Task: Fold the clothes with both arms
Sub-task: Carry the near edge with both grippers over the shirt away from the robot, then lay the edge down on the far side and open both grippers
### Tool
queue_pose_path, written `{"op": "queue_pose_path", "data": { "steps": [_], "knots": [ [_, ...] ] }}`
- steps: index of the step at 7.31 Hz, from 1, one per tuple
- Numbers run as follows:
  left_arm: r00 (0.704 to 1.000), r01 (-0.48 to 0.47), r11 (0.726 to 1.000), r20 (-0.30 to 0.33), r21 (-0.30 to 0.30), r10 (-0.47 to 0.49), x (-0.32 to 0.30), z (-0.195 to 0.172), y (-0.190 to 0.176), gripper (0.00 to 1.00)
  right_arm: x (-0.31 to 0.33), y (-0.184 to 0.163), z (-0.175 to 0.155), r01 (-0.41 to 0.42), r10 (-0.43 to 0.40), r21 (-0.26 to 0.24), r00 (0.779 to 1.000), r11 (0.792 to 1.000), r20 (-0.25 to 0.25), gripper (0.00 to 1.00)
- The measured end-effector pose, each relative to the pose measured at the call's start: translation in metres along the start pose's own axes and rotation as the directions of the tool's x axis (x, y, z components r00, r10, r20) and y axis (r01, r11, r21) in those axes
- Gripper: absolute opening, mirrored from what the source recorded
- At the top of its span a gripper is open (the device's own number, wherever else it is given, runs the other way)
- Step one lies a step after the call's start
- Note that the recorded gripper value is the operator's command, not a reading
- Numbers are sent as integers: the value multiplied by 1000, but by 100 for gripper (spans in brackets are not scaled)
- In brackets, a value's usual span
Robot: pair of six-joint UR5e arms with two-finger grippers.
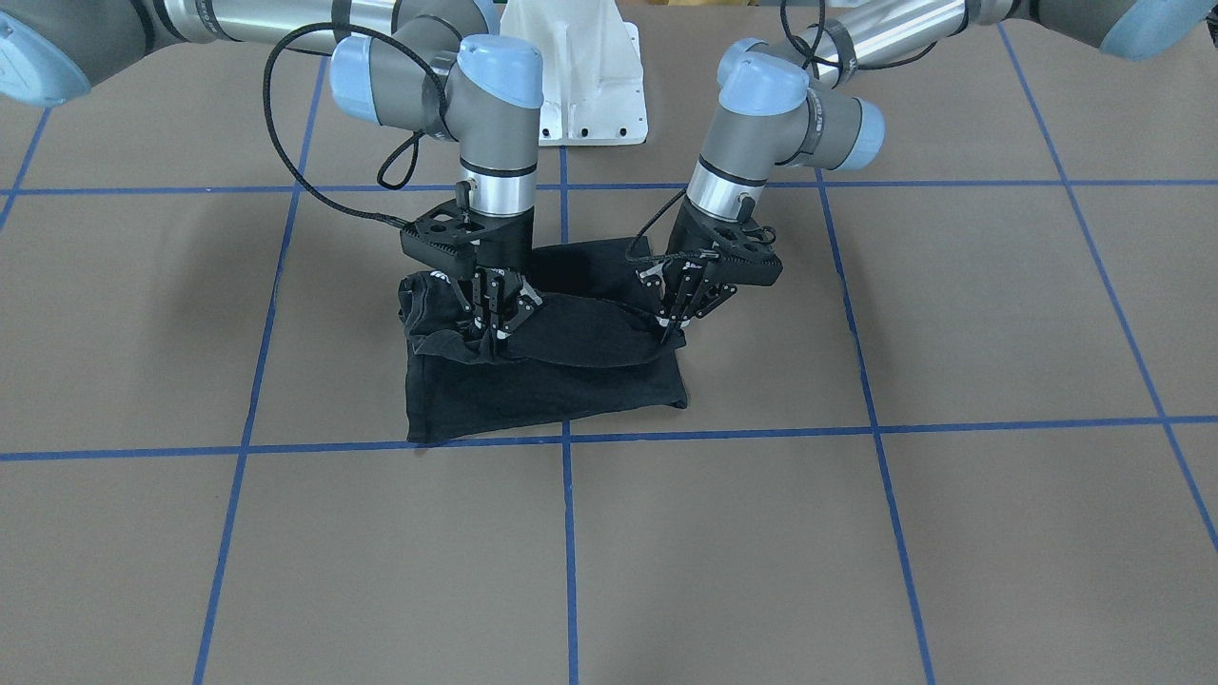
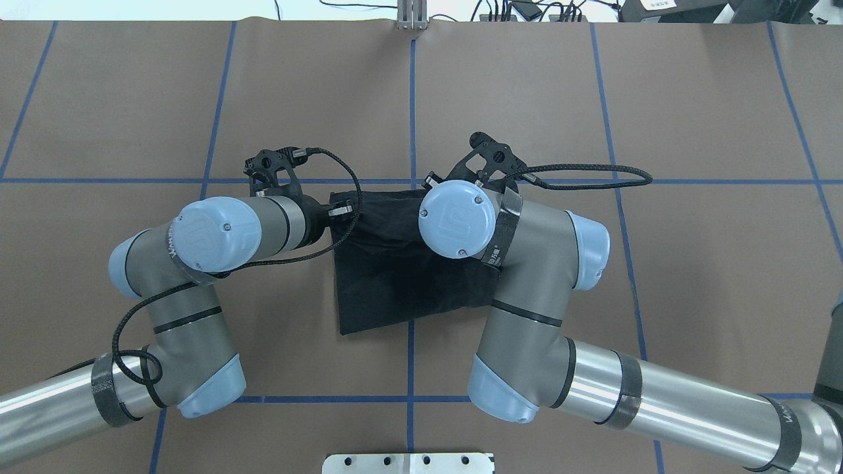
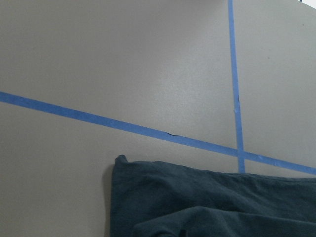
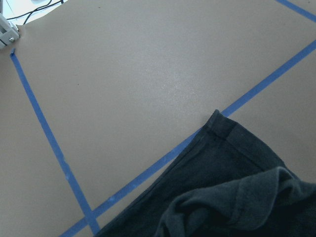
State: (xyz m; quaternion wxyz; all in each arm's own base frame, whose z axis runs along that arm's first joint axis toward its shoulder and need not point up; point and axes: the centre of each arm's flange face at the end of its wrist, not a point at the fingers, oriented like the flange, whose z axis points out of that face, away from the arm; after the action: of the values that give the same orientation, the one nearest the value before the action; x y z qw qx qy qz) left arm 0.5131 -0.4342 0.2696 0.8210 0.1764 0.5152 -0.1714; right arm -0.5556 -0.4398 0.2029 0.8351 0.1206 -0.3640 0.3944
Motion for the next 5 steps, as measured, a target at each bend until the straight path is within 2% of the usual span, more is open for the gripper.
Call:
{"op": "queue_pose_path", "data": {
  "steps": [1,2,3,5],
  "knots": [
    [1000,0,1000,0,4,0,1,1,-3,87,-1,-3,3,12,-12,5,1000,1000,-5,99],
    [1000,-8,1000,-2,7,8,2,1,-5,100,-7,-4,6,46,-46,10,999,999,-10,100],
    [1000,-27,1000,-4,11,27,2,0,-8,100,-17,-7,10,86,-86,8,996,996,-19,100],
    [997,-78,997,-11,20,78,2,-6,-22,100,-43,-28,4,120,-122,-71,992,990,-27,100]
  ]
}}
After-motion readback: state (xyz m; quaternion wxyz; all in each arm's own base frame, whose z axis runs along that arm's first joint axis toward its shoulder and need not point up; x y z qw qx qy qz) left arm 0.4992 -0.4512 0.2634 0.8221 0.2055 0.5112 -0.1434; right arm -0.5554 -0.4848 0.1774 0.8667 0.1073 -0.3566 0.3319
